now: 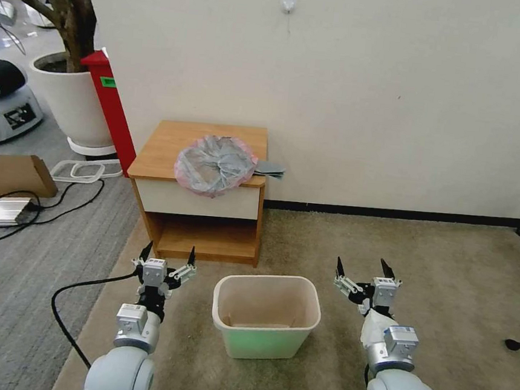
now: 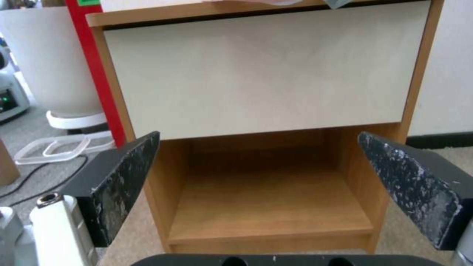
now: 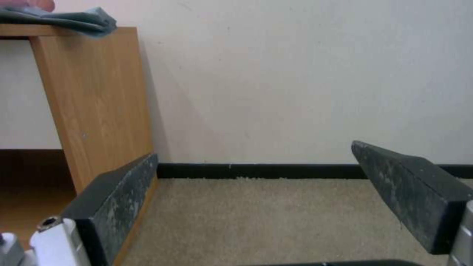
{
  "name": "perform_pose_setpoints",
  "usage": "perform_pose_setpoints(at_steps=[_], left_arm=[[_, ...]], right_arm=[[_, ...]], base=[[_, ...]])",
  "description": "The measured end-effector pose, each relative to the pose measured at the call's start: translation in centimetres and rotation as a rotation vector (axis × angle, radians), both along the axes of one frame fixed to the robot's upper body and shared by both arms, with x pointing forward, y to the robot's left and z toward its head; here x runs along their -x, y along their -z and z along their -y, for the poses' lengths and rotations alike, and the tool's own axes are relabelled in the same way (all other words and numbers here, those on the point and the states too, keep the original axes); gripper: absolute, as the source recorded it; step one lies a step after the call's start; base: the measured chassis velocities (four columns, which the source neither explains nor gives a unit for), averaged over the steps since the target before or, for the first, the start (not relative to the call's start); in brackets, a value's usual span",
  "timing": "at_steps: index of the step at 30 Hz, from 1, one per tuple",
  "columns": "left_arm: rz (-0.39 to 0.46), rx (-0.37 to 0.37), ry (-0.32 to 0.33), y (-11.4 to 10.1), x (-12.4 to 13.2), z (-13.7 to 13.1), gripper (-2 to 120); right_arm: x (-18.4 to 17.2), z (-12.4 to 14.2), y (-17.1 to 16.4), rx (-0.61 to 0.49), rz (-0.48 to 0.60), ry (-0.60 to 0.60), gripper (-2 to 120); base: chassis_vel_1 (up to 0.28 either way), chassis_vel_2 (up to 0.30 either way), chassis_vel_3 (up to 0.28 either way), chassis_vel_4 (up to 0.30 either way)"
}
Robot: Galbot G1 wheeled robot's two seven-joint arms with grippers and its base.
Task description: Pick up the garbage bag from the table and place it over the trash can.
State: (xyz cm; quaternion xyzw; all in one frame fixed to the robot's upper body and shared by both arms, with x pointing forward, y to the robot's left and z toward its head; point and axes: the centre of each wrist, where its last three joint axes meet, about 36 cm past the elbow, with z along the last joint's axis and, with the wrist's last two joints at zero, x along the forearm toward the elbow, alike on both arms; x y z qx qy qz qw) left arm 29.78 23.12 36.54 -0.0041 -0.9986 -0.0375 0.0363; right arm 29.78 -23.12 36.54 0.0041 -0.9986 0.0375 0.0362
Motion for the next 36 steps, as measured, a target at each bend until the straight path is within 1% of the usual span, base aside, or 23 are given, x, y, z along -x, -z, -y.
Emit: perform_pose_setpoints(at_steps=[36], left_arm=[[0.000, -0.001, 0.001, -0.07, 0.05, -0.04, 100]], right_arm=[[0.03, -0.03, -0.15, -0.005, 0.003, 0.004, 100]], base=[[0.000, 0.000, 0.000, 0.000]])
